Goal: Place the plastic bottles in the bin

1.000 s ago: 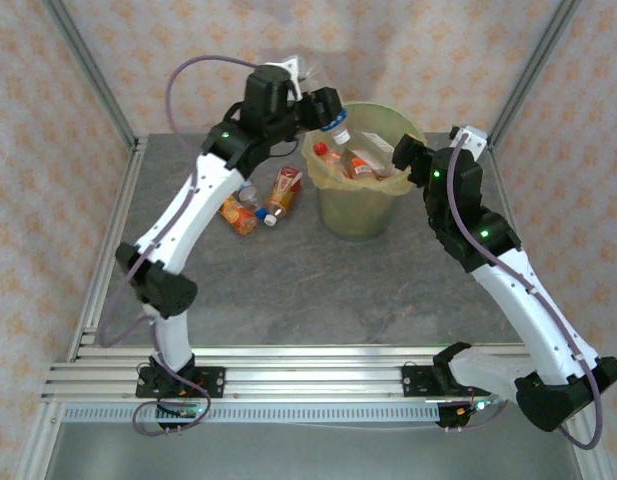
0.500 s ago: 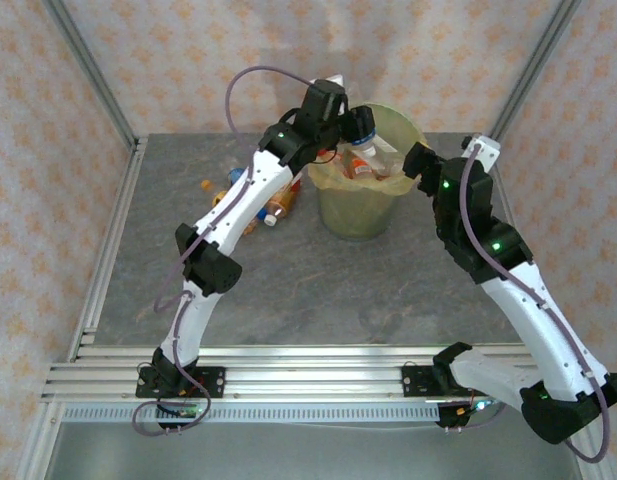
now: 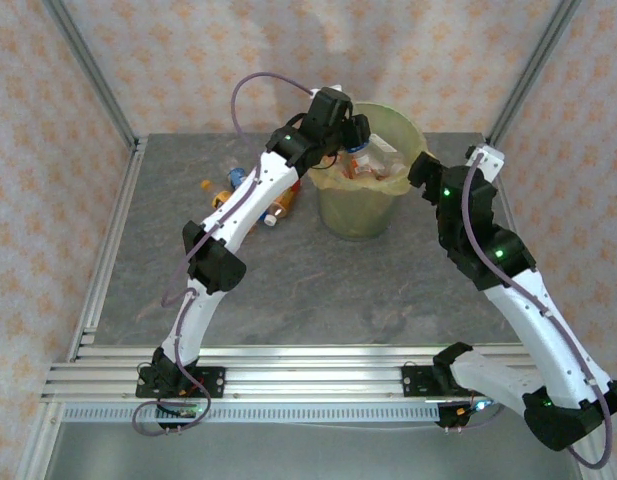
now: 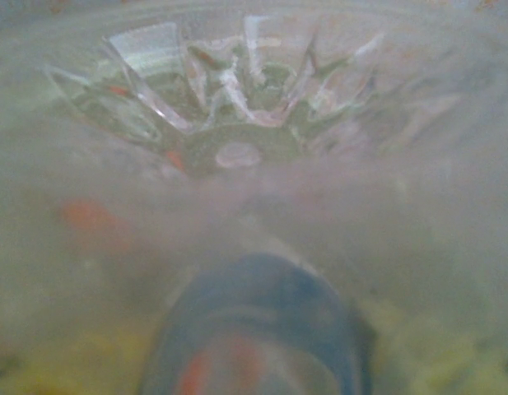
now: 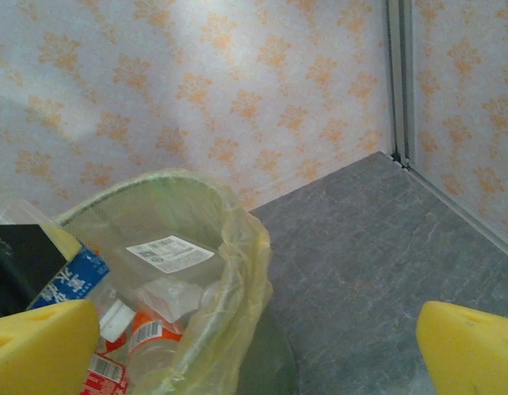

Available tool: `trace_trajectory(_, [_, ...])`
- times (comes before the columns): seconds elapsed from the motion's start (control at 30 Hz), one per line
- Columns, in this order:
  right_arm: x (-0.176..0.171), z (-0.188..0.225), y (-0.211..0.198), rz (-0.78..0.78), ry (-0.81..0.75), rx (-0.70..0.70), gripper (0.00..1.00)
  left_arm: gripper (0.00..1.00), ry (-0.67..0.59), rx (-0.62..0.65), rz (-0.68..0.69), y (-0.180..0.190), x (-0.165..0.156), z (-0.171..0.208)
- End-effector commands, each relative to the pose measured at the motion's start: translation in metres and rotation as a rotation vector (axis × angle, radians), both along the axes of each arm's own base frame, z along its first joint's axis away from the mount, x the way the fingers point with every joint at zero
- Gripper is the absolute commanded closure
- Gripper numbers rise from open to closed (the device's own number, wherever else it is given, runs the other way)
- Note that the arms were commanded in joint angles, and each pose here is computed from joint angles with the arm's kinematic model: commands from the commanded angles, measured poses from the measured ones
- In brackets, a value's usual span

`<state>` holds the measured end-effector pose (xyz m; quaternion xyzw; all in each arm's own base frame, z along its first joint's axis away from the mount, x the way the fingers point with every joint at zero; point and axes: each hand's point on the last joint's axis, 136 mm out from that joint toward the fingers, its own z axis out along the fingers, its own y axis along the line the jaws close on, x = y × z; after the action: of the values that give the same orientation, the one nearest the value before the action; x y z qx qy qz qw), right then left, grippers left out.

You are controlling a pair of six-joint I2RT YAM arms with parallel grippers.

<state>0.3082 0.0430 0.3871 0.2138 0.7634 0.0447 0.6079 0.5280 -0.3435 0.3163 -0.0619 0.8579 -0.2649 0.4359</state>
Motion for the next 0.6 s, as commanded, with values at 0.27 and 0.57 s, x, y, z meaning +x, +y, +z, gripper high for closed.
trace_trajectory(0.27, [-0.02, -0.026, -0.028, -0.139, 0.045, 0.004, 0.01, 0.31, 0.004, 0.02, 0.068, 0.012, -0.002, 0.004])
trace_trajectory(0.57, [-0.029, -0.024, -0.034, -0.153, 0.047, 0.019, 0.01, 0.19, -0.041, -0.045, 0.011, 0.0, -0.008, 0.028])
